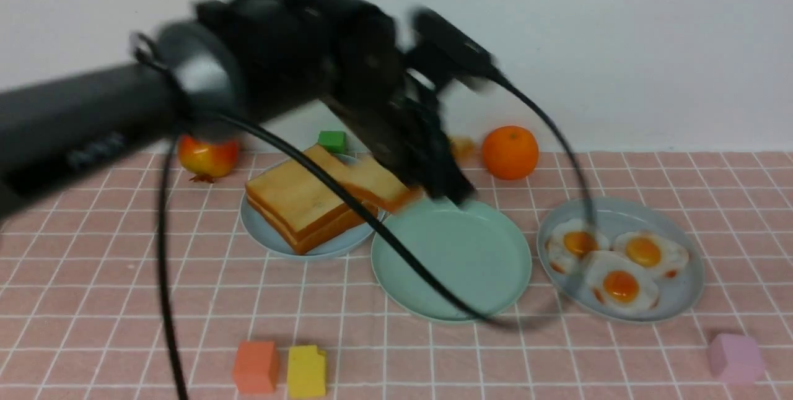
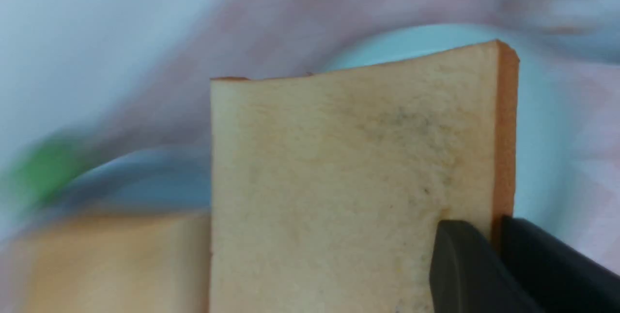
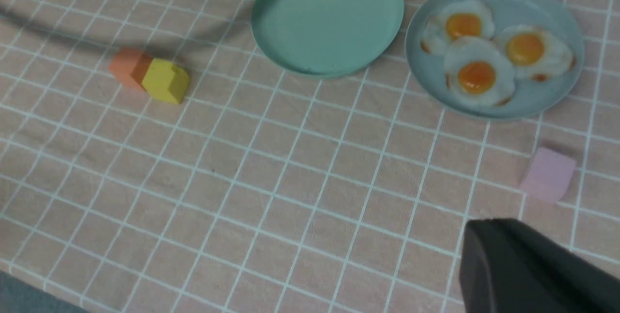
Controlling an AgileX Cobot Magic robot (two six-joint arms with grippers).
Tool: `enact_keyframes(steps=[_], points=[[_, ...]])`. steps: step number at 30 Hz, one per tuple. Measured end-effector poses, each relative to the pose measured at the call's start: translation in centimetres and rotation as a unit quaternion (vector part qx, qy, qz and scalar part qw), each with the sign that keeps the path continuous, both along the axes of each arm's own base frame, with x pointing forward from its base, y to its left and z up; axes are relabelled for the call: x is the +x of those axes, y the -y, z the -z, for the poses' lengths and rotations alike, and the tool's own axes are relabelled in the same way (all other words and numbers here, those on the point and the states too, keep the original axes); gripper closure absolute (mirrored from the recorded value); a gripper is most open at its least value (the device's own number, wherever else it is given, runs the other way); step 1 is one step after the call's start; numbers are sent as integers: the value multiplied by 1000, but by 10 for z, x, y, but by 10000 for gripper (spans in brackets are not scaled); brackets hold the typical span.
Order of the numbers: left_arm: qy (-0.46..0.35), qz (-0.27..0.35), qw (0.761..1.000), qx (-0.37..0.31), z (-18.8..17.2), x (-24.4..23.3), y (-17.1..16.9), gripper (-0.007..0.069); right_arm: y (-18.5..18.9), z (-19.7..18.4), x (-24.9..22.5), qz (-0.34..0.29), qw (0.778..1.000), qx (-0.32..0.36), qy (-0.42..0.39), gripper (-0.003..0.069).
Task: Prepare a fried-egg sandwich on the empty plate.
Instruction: Use the left arm to put a slice of bread into the empty plate in the middle
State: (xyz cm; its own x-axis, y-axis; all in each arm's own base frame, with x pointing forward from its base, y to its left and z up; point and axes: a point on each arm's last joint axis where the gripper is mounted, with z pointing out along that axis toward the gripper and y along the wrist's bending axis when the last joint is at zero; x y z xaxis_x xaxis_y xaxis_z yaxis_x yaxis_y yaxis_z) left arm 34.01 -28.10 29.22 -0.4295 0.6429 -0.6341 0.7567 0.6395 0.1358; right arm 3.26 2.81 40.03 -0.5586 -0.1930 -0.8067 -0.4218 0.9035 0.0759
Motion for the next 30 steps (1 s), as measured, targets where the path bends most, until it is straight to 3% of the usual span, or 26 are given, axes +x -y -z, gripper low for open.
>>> enact_keyframes(steps=[4,11,23,30], points=[[-20,29,999,9,30,-3,22,522,5,-2,-19,2,999,4,35,664],[-25,34,998,38,70,10,29,522,8,-3,-35,9,998,15,60,662],[-7,36,999,33,76,15,33,510,6,-4,-36,1,998,27,57,660],[-13,33,999,34,79,15,33,326,6,-4,-36,0,998,28,57,658]])
